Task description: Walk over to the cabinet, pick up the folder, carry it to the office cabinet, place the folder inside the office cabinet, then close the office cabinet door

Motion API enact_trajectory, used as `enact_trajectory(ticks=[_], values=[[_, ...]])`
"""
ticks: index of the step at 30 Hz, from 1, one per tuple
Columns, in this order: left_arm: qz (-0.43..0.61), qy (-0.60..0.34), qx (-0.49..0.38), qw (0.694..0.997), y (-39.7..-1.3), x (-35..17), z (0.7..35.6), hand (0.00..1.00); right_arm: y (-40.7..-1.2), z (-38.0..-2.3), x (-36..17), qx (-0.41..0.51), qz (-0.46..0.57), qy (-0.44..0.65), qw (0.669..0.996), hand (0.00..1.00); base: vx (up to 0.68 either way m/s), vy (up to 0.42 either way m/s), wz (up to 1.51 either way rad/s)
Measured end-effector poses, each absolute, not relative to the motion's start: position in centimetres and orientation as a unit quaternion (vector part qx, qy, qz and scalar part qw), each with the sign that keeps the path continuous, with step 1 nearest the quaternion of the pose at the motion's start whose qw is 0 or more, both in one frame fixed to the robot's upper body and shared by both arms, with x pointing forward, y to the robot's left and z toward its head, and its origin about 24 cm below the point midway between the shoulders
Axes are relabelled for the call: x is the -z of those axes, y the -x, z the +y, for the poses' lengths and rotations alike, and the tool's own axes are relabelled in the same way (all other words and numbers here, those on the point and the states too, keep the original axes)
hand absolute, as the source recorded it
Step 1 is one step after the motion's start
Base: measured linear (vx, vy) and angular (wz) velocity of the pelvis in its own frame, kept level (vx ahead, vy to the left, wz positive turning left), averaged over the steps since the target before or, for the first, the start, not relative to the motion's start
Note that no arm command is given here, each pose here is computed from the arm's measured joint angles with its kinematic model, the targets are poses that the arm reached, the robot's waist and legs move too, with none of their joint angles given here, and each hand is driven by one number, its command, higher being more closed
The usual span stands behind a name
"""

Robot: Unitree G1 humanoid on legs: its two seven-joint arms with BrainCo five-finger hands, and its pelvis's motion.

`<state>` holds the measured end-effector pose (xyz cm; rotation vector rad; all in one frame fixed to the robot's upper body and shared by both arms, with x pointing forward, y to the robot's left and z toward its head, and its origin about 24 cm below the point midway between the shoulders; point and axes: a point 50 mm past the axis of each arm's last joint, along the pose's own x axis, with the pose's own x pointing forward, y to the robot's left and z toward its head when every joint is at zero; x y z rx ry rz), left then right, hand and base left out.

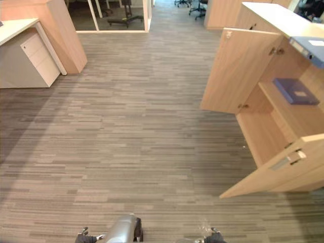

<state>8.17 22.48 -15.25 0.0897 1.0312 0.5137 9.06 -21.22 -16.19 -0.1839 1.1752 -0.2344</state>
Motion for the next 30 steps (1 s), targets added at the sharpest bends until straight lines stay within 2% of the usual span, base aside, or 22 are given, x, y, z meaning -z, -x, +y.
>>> enact_trajectory(ticks=[3,9,14,19,26,30], values=[[0.495,-0.045,-0.247,0.832,-7.5,15.4,22.5,0.00,-8.5,-21.2,16.3,0.110,0.560,0.088,0.817,0.00,0.39,0.389,-0.17],[0.502,-0.062,-0.241,0.828,-7.1,15.5,22.9,0.00,-9.2,-18.1,16.6,0.108,0.554,0.030,0.825,0.00,0.46,0.372,-0.47],[0.494,-0.056,-0.218,0.840,-8.0,15.4,22.2,0.00,-8.9,-19.8,16.3,0.189,0.538,-0.027,0.821,0.00,0.28,0.217,-0.15],[0.477,-0.028,-0.195,0.857,-10.2,15.3,20.8,0.00,-11.4,-18.9,15.5,0.186,0.494,-0.037,0.849,0.00,0.17,-0.033,-0.03],[0.487,-0.014,-0.172,0.856,-10.4,15.7,19.5,0.00,-11.8,-19.1,15.5,0.191,0.495,-0.052,0.846,0.00,0.38,-0.166,0.35],[0.490,0.008,-0.197,0.849,-9.9,15.8,19.7,0.00,-11.4,-18.8,15.7,0.195,0.501,-0.065,0.841,0.00,0.40,-0.225,0.14]])
